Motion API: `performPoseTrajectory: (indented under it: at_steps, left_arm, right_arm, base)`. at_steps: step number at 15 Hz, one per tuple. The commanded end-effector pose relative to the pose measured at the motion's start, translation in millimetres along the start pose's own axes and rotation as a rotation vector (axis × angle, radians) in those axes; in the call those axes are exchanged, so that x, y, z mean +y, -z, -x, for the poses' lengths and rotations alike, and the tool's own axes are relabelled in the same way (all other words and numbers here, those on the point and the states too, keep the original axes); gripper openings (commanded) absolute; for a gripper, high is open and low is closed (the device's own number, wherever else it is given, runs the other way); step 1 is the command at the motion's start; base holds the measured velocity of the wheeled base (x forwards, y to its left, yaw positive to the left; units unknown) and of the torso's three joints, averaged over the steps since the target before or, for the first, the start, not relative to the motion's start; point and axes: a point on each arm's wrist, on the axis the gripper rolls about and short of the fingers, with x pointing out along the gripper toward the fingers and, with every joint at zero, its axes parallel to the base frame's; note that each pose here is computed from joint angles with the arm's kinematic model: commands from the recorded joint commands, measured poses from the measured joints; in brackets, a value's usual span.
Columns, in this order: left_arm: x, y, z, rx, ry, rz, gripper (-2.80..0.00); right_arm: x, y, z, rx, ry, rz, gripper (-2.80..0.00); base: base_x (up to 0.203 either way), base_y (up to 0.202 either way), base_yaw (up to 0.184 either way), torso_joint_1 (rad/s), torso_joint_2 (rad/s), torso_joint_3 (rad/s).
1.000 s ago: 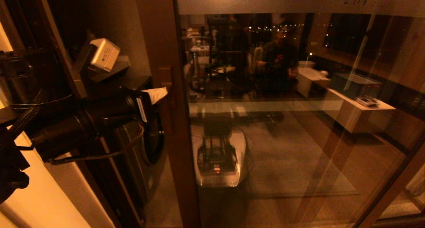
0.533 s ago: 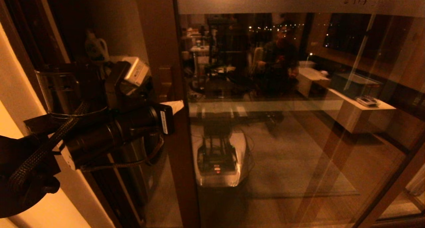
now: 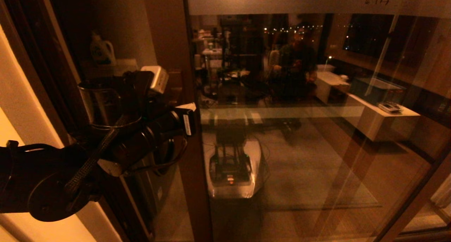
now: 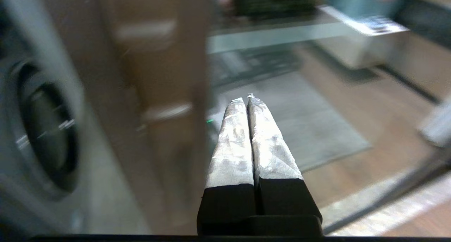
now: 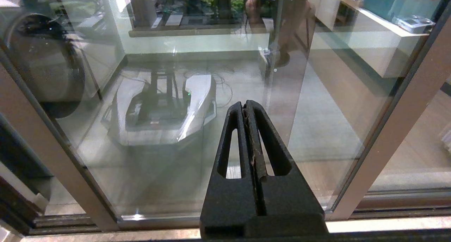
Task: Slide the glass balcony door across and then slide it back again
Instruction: Close the slid door
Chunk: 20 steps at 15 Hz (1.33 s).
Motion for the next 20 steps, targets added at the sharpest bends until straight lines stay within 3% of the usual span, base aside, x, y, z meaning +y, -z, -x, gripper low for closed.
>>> performPoseTrajectory:
  at_steps: [1, 20]
  left_arm:
    - [1.1, 9, -5, 0.023, -0.028, -0.003, -2.8]
    - [11.3, 5, 8, 0.014, -0.07, -0.006, -2.8]
  right_arm:
    - [0, 0, 0, 0.002, -0.001, 0.0, -2.8]
    - [0, 0, 0, 0.001, 0.0, 0.002, -2.8]
  base:
    - [0.0, 0.0, 0.0, 0.0, 0.0, 0.0]
    - [0.0, 0.0, 0.0, 0.0, 0.0, 0.0]
